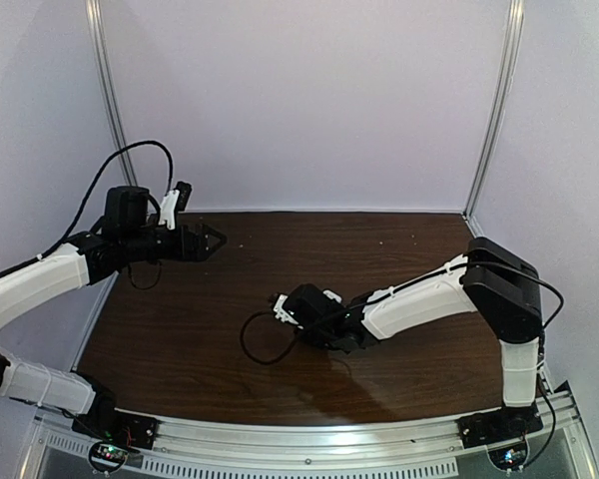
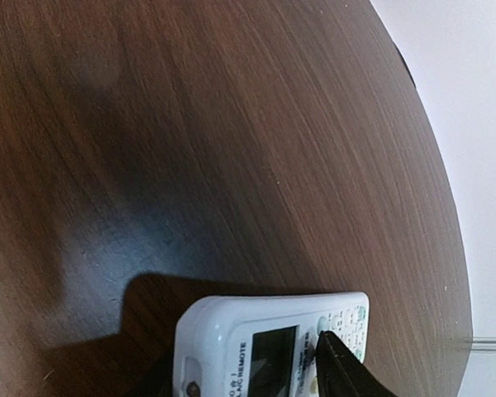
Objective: Load the batteries into the remote control
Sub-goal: Place the remote control at the center of the board.
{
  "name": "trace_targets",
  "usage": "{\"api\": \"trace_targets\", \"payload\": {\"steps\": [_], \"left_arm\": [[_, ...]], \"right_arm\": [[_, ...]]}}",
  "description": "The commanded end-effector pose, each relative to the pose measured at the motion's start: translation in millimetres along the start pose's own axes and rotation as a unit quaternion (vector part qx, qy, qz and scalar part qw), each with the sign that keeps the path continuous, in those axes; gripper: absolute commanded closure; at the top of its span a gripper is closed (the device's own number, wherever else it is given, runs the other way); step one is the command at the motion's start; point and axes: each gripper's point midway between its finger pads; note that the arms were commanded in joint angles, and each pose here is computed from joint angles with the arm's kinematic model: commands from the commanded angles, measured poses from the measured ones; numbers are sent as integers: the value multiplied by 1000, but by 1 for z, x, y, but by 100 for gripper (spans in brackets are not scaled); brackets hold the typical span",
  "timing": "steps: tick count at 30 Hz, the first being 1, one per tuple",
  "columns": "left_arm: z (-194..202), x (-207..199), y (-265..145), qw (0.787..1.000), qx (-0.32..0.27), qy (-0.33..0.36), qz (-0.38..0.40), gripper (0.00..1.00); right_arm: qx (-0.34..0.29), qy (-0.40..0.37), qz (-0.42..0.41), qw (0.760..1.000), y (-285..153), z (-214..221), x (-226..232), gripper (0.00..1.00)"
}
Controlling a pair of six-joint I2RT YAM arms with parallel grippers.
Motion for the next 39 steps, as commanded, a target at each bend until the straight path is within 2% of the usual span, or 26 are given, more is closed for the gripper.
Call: {"api": "trace_targets", "payload": {"steps": [1,8,11,13,15,20,27,35,39], "left_arm": [[2,5,0,1000,-1,-3,-4,3],[2,10,1,1000,0,-8,-9,2],[3,10,3,1000,3,-9,-8,3],[4,11,3,1000,5,-10,-8,2],[4,12,3,1000,5,-12,-8,2],[4,14,2,1000,8,-18,-10,3],[-6,23,6,998,26,-36,-33,3],[-10,29,14,998,34,-38,-42,3],[-5,37,17,997,35,-36,-63,3]], "right_arm": [[10,0,-24,1000,6,14,18,49],[15,5,-50,999,5,19,27,39],[14,9,-72,997,0,19,33,26],[16,11,-86,996,-4,20,36,11],[16,13,-98,995,-8,21,39,6],[7,28,-118,993,-22,16,39,1],[-54,89,-144,984,-75,-23,10,0],[-101,190,-143,966,-114,-50,-67,0],[-119,280,-139,942,-116,-44,-121,0]]}}
Point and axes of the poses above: each gripper's point midway between its finger pads, its own y axis out along the fingers, its own x axis along the line the jaws close on, z = x × y, and after that the axes turned 11 degrees about y, right-handed
